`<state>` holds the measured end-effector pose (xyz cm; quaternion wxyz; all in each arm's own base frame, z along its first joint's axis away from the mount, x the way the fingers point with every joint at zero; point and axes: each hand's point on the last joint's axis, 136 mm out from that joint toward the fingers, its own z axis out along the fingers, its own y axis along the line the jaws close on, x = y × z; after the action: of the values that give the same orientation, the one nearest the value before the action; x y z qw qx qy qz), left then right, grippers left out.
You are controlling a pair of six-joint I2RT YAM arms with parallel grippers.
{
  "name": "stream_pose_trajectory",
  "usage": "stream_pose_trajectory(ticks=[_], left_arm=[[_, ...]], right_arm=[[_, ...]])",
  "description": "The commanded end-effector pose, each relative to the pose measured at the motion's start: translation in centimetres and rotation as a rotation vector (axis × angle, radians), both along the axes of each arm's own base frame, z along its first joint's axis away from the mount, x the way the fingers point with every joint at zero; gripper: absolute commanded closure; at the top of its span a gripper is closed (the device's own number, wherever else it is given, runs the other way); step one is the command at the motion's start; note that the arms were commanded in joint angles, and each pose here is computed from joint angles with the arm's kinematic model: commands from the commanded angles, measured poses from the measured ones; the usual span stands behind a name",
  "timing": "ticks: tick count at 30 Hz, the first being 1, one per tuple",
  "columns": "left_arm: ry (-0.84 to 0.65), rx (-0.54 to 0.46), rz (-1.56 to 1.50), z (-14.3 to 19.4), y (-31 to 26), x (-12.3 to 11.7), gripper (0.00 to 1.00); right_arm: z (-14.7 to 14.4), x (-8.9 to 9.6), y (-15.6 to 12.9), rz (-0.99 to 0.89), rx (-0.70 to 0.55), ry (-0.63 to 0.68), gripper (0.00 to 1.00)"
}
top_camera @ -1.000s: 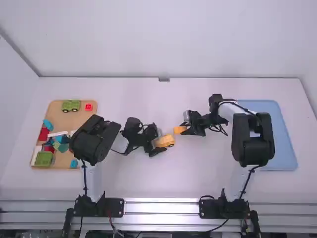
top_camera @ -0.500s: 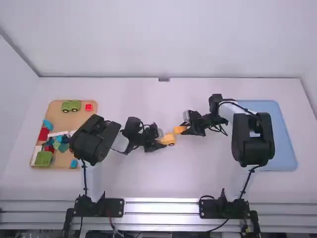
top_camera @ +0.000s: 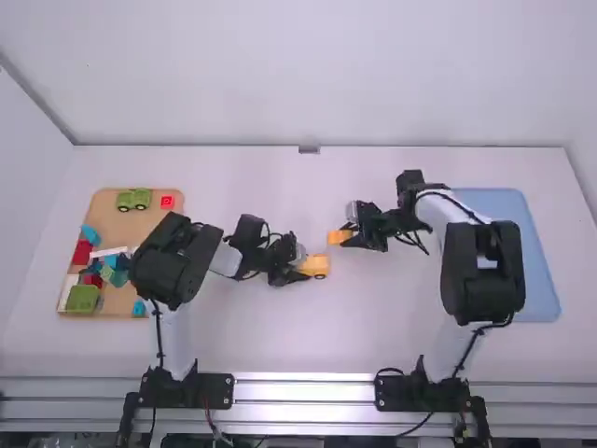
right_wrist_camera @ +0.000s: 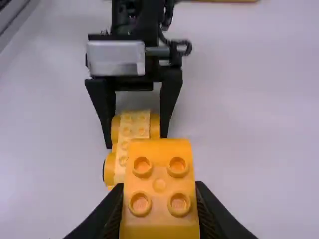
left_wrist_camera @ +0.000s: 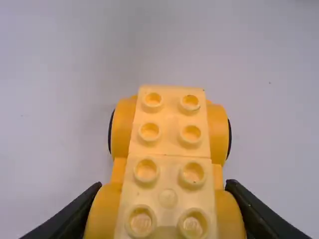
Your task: Assemble lego blocks to make yellow taxi
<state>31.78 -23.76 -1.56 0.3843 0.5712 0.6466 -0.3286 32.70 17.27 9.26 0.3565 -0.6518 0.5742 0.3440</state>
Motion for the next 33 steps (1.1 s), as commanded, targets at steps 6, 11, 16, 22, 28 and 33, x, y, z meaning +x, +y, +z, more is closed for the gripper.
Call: stream_pose_trajectory(ticks=[6, 11, 16, 22, 28, 33], left_arm=[[-0.047, 0.035, -0.095, -0.9, -0.1, -0.5, 0.74], [-0.030, 0.016, -0.074, -0.7, -0.2, -0.4, 0.77], [-0.044, -0.003, -0.084, -0.7, -0.3, -1.0, 0.79], [-0.053, -0.014, -0.070, -0.6, -0.2, -1.1, 0.78], [-0.063, -0.017, -0.071, -0.5, -0.3, -0.9, 0.77], [-0.059, -0.021, -0.059, -0.3, -0.2, -0.5, 0.76]], right_arm=[[0.9, -1.2, 0.8, -0.089, 0.047, -0.023, 0.94], [-0.8, -1.3, 1.9, -0.166, 0.041, 0.039, 1.00], [-1.6, -1.9, 2.3, -0.166, 0.033, 0.054, 1.00], [-1.8, -2.6, 2.5, -0.158, 0.053, 0.077, 1.00], [-3.2, -5.0, 4.3, -0.092, 0.080, 0.050, 1.00], [-3.9, -4.1, 5.3, -0.157, 0.045, 0.052, 1.00]])
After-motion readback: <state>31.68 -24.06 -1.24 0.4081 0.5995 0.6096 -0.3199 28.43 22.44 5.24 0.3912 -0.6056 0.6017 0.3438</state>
